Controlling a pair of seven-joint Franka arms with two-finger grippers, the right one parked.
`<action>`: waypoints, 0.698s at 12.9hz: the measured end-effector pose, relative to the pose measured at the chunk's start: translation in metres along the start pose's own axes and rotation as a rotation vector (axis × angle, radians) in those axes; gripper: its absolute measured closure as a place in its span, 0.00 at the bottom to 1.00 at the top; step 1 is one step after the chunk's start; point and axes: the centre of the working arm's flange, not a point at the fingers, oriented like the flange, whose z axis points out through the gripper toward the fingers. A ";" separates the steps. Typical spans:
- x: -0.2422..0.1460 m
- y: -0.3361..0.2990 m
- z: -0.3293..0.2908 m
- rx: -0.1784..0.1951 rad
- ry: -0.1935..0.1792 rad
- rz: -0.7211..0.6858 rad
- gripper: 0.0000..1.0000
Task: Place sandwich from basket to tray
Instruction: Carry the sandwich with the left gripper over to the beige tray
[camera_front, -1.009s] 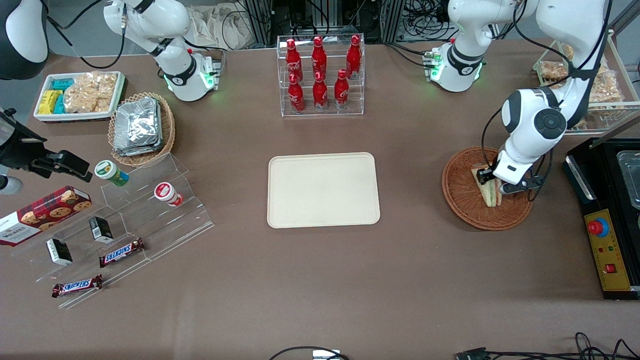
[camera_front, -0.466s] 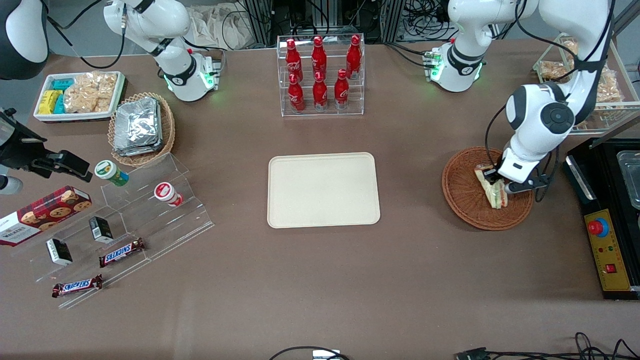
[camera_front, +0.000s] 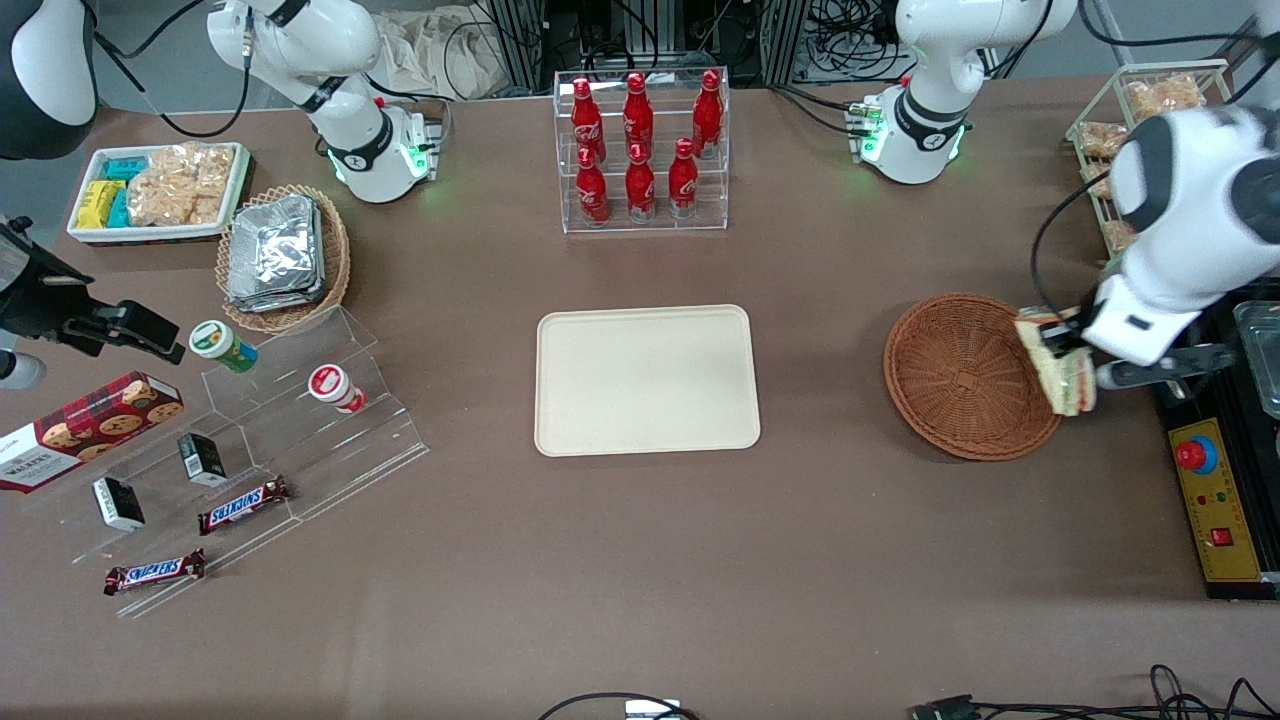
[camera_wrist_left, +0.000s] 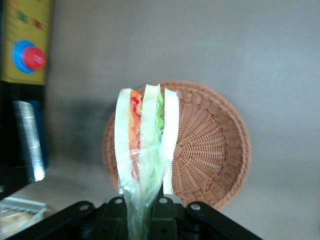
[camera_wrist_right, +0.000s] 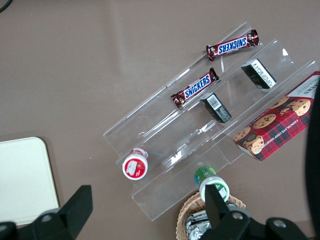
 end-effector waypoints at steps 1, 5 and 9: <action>0.003 -0.004 -0.036 0.003 -0.002 0.000 0.85; -0.007 0.011 -0.138 0.010 -0.011 0.030 0.85; -0.019 0.084 -0.149 0.007 -0.020 0.038 0.85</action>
